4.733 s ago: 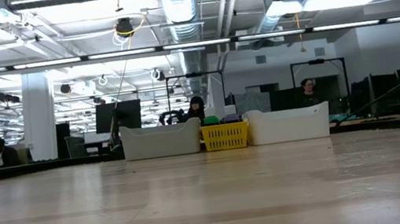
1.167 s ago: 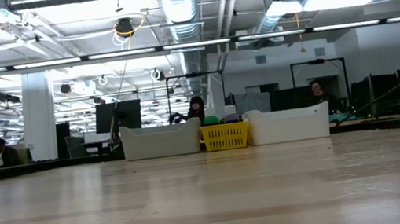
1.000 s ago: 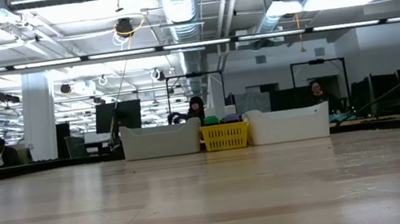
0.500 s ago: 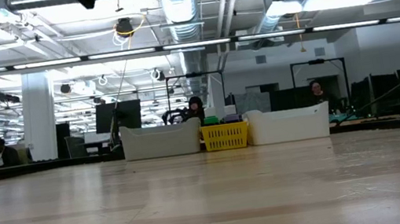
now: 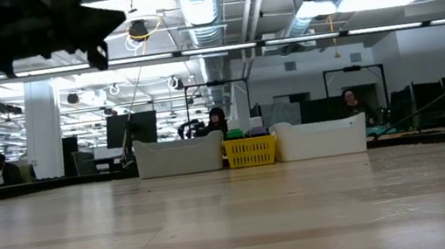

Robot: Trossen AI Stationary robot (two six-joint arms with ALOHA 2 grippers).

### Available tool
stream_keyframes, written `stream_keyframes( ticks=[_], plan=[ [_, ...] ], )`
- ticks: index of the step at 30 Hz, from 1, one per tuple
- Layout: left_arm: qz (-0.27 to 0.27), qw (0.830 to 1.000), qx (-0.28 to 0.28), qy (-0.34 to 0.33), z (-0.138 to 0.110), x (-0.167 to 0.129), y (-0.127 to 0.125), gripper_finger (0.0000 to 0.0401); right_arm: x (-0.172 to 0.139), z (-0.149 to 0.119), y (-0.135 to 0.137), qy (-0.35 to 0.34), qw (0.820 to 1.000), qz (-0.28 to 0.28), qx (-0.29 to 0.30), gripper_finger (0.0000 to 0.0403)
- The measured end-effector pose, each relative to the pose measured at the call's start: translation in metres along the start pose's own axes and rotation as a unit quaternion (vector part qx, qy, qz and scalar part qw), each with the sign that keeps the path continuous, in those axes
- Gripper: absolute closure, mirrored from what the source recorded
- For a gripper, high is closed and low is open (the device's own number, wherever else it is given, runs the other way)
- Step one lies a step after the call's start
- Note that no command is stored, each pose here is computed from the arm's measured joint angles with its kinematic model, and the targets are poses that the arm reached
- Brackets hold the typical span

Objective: Pick & Place Paint Supplies
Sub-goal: Put the eyeshadow brush into the white bin

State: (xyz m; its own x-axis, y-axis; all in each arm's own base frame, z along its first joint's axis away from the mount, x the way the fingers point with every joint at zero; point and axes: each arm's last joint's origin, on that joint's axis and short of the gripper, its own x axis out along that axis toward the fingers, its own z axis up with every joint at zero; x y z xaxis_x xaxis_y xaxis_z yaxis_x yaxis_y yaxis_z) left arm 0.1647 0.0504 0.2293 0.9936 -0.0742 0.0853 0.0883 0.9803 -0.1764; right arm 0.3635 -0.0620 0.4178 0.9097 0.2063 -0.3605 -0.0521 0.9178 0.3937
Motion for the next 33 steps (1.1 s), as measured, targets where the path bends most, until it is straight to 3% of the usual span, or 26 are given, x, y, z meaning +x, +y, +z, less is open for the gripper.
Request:
stream_keyframes(
  ticks=[7, 12, 19, 26, 33],
  plan=[
    [-0.047, 0.999, -0.002, -0.016, -0.038, -0.020, -0.015, 0.0401, 0.000, 0.000, -0.001, 0.000, 0.999, -0.001, 0.046, 0.0394],
    [-0.080, 0.996, -0.001, -0.024, -0.048, -0.031, -0.026, 0.0401, -0.001, 0.001, -0.002, -0.002, 0.996, -0.003, 0.090, 0.0394],
    [-0.142, 0.988, 0.011, -0.059, -0.043, -0.039, -0.042, 0.0401, 0.000, 0.000, 0.000, -0.007, 0.991, -0.015, 0.130, 0.0394],
    [-0.166, 0.982, 0.018, -0.089, -0.035, -0.049, -0.050, 0.0401, 0.003, -0.002, 0.006, -0.011, 0.989, -0.026, 0.148, 0.0393],
    [-0.144, 0.984, 0.020, -0.106, -0.032, -0.059, -0.051, 0.0401, 0.006, -0.004, 0.013, -0.011, 0.988, -0.029, 0.150, 0.0391]
  ],
)
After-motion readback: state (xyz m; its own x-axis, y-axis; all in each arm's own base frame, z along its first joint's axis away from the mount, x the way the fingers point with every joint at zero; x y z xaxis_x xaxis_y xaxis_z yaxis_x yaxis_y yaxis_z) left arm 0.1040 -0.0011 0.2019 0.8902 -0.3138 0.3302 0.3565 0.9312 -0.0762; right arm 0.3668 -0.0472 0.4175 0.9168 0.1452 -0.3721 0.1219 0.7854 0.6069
